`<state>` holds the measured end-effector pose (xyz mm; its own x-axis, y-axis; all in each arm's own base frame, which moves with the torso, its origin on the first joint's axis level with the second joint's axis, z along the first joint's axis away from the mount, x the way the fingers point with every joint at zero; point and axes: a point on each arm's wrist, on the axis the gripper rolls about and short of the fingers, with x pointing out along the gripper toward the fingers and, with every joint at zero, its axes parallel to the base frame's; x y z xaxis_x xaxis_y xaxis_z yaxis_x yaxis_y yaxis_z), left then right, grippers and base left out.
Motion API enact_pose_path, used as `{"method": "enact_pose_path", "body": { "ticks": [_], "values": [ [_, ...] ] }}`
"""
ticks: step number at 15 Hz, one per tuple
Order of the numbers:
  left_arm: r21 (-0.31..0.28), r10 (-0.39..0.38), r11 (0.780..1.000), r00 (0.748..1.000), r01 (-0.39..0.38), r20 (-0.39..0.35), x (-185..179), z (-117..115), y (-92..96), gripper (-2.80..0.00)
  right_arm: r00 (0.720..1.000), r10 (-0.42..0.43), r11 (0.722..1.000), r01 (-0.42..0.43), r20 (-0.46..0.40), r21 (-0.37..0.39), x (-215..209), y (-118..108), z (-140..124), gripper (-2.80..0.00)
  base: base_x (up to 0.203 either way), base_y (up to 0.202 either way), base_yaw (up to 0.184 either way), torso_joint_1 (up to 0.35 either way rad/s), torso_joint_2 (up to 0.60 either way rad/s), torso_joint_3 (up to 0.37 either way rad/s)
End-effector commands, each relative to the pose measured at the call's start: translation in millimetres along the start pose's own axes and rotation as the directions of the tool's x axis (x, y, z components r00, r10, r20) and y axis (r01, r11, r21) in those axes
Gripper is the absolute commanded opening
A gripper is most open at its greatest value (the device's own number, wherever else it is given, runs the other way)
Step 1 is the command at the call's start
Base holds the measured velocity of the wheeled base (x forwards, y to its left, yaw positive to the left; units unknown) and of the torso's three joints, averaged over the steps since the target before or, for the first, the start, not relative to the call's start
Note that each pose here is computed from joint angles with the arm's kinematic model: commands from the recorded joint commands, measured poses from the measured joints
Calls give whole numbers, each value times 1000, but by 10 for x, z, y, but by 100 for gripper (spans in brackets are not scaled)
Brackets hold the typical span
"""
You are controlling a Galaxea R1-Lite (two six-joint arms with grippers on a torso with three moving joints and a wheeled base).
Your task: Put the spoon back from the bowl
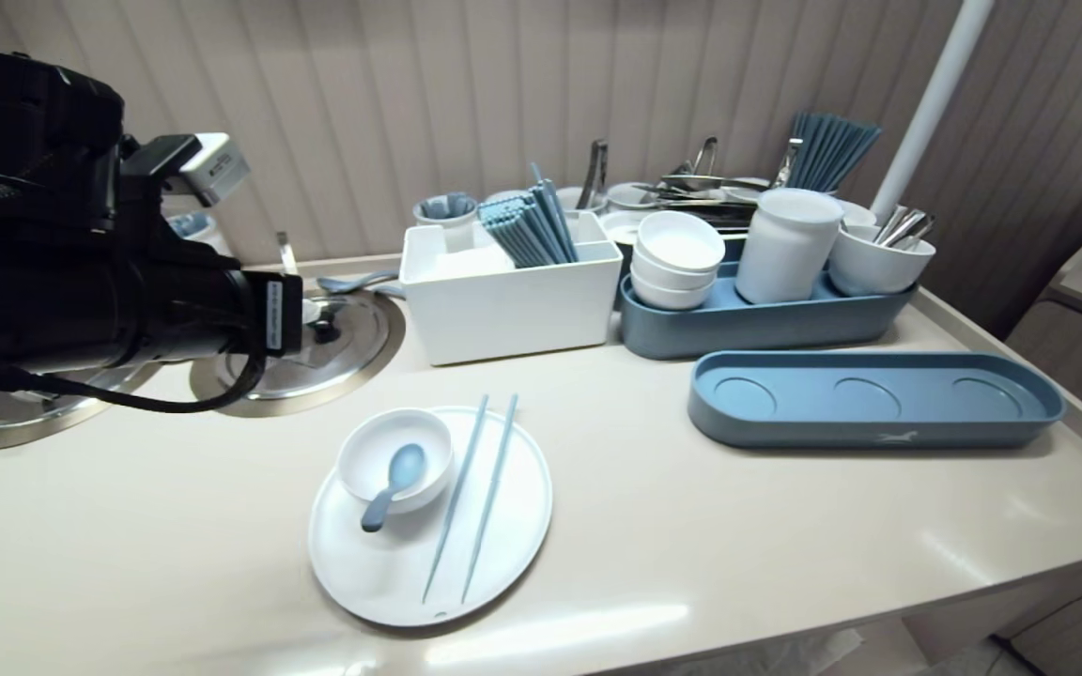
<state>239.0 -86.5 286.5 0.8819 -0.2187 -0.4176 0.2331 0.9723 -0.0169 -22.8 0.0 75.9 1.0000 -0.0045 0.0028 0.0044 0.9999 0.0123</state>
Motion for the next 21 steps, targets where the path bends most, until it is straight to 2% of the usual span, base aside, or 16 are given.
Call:
{"method": "enact_pose_path", "body": {
  "ticks": [1,3,5,8,10,11,12,15,18,19,21],
  "values": [
    [2,-3,1000,1000,3,-27,86,-36,-11,-280,1000,0,1000,0,1,0,0,0,4,-280,0,164,0,5,8,0],
    [5,-15,1000,998,15,-62,203,-78,-67,-280,1000,0,1000,0,1,0,0,0,0,-280,0,81,5,2,2,4],
    [10,-29,999,991,30,-132,243,-127,-127,-280,1000,0,1000,0,-1,0,1,0,-1,-280,0,0,0,0,0,0],
    [-21,-58,998,958,55,-281,240,-141,-251,-280,1000,0,1000,0,0,0,1,0,-1,-280,0,0,0,0,0,0],
    [-49,-114,994,908,103,-403,127,-74,-292,-280,1000,0,1000,0,0,0,0,0,-1,-280,0,0,0,0,0,0],
    [-87,-172,985,872,148,-458,53,-30,-305,-280,1000,0,1000,0,0,0,0,0,1,-280,0,0,0,0,0,0],
    [-125,-225,974,825,187,-519,-8,-25,-313,-280,1000,0,1000,0,0,0,0,0,3,-280,0,0,0,0,0,0],
    [-143,-222,975,714,169,-664,71,-106,-336,-280,1000,0,1000,0,0,0,0,0,-1,-280,0,0,0,0,0,0],
    [-121,-203,977,577,178,-791,310,-226,-424,-280,1000,0,1000,0,0,0,0,0,-1,-280,0,0,0,0,0,0],
    [-120,-200,977,556,177,-807,427,-243,-453,-280,1000,0,1000,0,0,0,0,0,0,-280,0,0,0,0,0,0],
    [-128,-205,977,558,173,-804,610,-197,-513,-280,1000,0,1000,0,1,0,0,0,3,-280,0,0,0,0,0,0]
  ]
}}
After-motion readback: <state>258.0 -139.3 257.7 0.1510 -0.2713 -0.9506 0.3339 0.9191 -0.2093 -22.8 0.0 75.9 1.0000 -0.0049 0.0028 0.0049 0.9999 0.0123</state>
